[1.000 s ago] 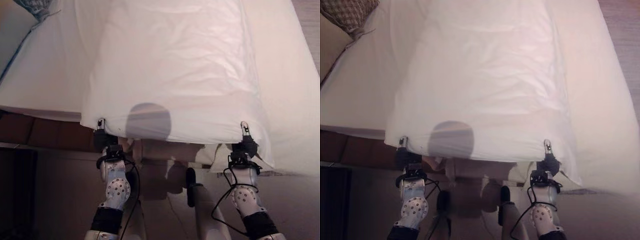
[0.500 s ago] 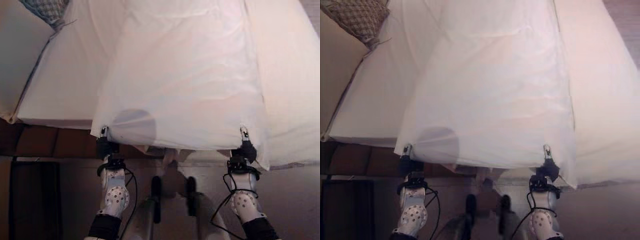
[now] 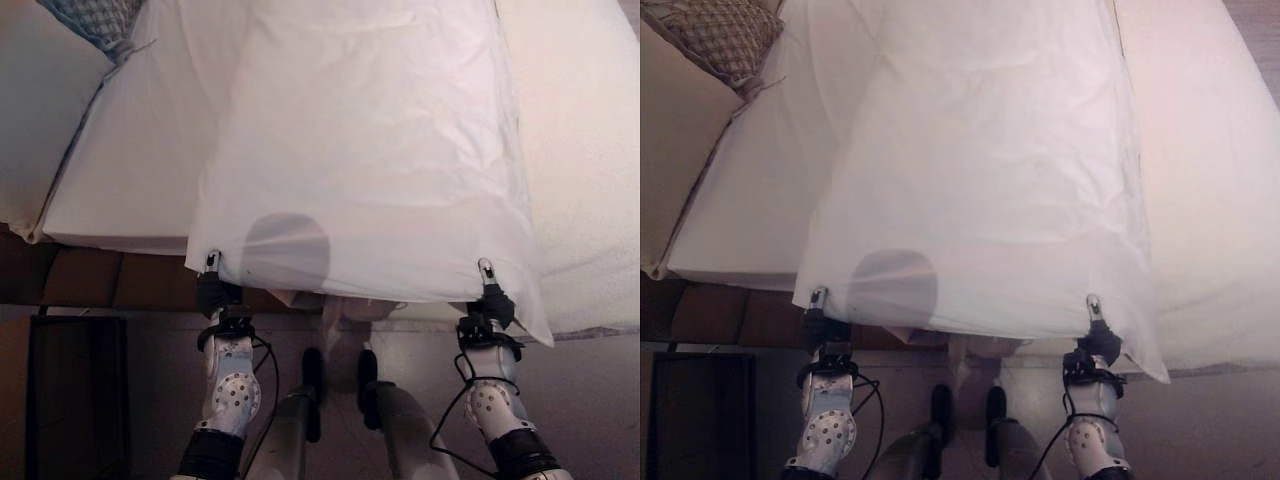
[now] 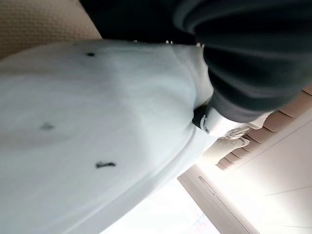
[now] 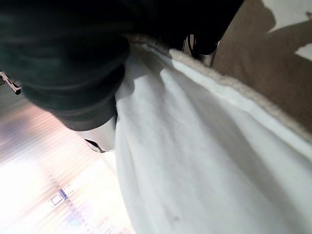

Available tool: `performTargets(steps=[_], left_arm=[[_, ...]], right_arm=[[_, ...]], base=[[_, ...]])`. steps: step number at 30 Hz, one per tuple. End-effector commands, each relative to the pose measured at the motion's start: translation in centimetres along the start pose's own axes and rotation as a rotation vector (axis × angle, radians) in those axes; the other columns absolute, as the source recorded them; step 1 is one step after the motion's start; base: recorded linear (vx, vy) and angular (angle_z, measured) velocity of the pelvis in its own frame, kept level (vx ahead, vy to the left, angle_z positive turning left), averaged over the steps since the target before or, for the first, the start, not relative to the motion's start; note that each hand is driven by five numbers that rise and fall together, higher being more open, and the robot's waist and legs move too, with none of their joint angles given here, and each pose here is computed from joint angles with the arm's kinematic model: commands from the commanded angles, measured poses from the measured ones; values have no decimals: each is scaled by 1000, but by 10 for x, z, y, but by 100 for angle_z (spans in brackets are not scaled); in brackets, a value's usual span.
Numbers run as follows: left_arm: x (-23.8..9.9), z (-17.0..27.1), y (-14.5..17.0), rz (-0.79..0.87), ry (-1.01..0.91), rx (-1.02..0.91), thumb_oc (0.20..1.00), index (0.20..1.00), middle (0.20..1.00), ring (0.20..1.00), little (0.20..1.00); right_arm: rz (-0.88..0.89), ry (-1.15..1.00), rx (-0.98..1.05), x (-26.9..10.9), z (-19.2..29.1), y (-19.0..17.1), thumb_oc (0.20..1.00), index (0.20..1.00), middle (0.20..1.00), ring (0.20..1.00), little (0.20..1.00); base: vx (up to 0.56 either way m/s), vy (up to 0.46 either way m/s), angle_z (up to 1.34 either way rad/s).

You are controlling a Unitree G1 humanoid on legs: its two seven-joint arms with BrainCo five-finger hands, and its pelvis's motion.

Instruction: Make the bed

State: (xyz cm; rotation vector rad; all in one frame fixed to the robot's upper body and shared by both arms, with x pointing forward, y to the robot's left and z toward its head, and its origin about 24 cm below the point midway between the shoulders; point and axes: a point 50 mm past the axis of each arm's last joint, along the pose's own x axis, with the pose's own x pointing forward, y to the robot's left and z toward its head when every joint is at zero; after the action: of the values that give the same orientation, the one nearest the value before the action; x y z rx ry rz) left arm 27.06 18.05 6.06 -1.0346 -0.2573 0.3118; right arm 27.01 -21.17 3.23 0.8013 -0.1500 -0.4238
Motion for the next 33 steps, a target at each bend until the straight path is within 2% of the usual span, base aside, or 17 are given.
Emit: performTargets(steps=[1,8,12,18,20,21,22,23,26,27,28,29,33], left_arm=[[2,57,1,-2,-291,29,200,200,200,200,200],[8,57,1,10,-299,115,200,200,200,200,200],[7,59,11,39,-291,181,200,200,200,200,200],[7,54,26,111,-262,256,200,200,200,200,200],[6,44,46,227,-224,262,200,200,200,200,200],[6,44,46,227,-225,262,200,200,200,200,200],[0,38,73,381,-191,275,200,200,200,200,200],[0,38,73,381,-191,275,200,200,200,200,200],[-9,29,103,520,-117,331,200,200,200,200,200],[-20,17,129,628,-16,389,200,200,200,200,200],[-20,17,129,628,-16,388,200,200,200,200,200],[-29,9,145,681,67,456,200,200,200,200,200],[-46,-3,168,779,175,506,200,200,200,200,200]], right_arm=[[-106,-206,-46,6,45,-24,200,200,200,200,200],[-199,-264,-139,14,56,-31,200,200,200,200,200],[-200,-259,-183,17,56,-31,200,200,200,200,200],[-212,-191,-214,17,42,-37,200,200,200,200,200],[-256,-83,-265,10,21,-54,200,200,200,200,200],[-255,-83,-264,10,21,-54,200,200,200,200,200],[-302,21,-307,0,2,-71,200,200,200,200,200],[-301,21,-306,0,2,-71,200,200,200,200,200],[-341,185,-404,-18,-20,-98,200,200,200,200,200],[-401,284,-501,-31,-29,-123,200,200,200,200,200],[-400,284,-500,-30,-29,-122,200,200,200,200,200],[-458,348,-541,-39,-33,-139,200,200,200,200,200],[-517,436,-589,-53,-39,-156,200,200,200,200,200]], base=[[-20,152,-4],[-61,372,-3],[51,490,21],[14,147,-7],[0,-12,-6],[-7,-44,-1],[8,-39,0],[5,-74,-13],[4,-88,-18],[-1,-60,-7],[10,-65,-4],[0,0,0],[9,-12,0]])
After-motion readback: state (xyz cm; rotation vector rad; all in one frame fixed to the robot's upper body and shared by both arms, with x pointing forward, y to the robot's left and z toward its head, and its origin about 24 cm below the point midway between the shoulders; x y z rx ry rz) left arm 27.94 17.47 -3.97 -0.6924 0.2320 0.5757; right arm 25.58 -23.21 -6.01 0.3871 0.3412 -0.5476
